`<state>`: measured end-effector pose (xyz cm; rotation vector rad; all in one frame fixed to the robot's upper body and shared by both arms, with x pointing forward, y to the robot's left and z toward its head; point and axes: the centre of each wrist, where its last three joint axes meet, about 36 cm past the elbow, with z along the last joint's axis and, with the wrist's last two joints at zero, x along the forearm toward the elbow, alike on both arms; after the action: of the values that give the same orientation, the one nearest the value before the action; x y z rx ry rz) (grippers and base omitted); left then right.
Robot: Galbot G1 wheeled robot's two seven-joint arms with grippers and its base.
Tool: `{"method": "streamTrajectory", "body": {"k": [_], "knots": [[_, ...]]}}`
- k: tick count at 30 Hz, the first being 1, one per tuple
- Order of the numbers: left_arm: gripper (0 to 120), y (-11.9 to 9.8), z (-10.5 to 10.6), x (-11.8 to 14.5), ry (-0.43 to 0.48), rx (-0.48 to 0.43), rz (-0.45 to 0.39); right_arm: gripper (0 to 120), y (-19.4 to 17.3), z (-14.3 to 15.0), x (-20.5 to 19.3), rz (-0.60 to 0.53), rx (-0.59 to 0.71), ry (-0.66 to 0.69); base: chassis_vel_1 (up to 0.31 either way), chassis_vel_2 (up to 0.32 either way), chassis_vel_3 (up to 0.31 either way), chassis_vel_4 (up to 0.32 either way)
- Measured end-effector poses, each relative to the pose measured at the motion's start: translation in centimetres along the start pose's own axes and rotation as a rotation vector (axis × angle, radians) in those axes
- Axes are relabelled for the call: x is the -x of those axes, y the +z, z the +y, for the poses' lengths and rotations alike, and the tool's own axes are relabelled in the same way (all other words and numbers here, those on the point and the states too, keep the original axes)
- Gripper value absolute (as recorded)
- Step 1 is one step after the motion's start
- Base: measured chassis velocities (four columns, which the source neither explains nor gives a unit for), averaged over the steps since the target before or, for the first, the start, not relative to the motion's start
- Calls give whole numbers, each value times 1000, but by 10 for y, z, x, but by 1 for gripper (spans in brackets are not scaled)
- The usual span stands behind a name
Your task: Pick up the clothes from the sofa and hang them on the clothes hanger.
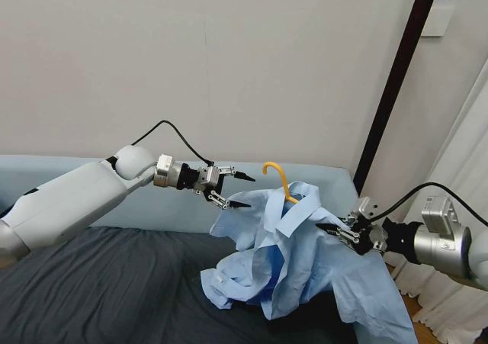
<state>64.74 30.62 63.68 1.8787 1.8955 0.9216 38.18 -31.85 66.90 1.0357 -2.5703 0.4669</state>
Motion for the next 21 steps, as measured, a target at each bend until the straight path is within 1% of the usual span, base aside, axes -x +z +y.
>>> {"method": "streamTrajectory", "body": {"k": [1,2,3,5,6,10,11,14,16,17,19,21], "knots": [[94,-1,-7,-5,-45,-11,-19,8,-1,1,1,-20,31,12,0,0,0,0],[97,-1,-14,-9,-79,-22,-32,8,-1,1,1,-35,51,20,0,0,0,0],[99,-1,-29,-15,-128,-44,-49,7,-2,1,2,-60,72,33,0,0,0,0],[99,-1,-30,-16,-131,-45,-51,7,-2,1,3,-63,74,35,0,0,0,0],[100,-3,-49,-22,-186,-71,-59,7,-1,1,4,-92,87,55,0,0,0,0],[100,-7,-91,-26,-306,-131,-65,7,-1,2,6,-148,101,100,0,0,0,0],[100,-7,-91,-26,-306,-131,-65,7,-1,2,6,-148,101,100,0,0,0,0],[100,-1,-124,-16,-402,-190,-81,7,-2,4,7,-168,96,137,0,0,0,0],[100,3,-148,-1,-489,-242,-108,7,-3,7,7,-165,104,162,0,0,0,0],[100,3,-148,-1,-489,-242,-108,7,-3,7,7,-165,104,162,0,0,0,0],[100,5,-170,16,-560,-287,-142,7,-7,9,5,-147,121,180,0,0,0,0],[100,5,-185,33,-625,-309,-171,7,-9,9,4,-141,124,187,0,0,0,0]]}}
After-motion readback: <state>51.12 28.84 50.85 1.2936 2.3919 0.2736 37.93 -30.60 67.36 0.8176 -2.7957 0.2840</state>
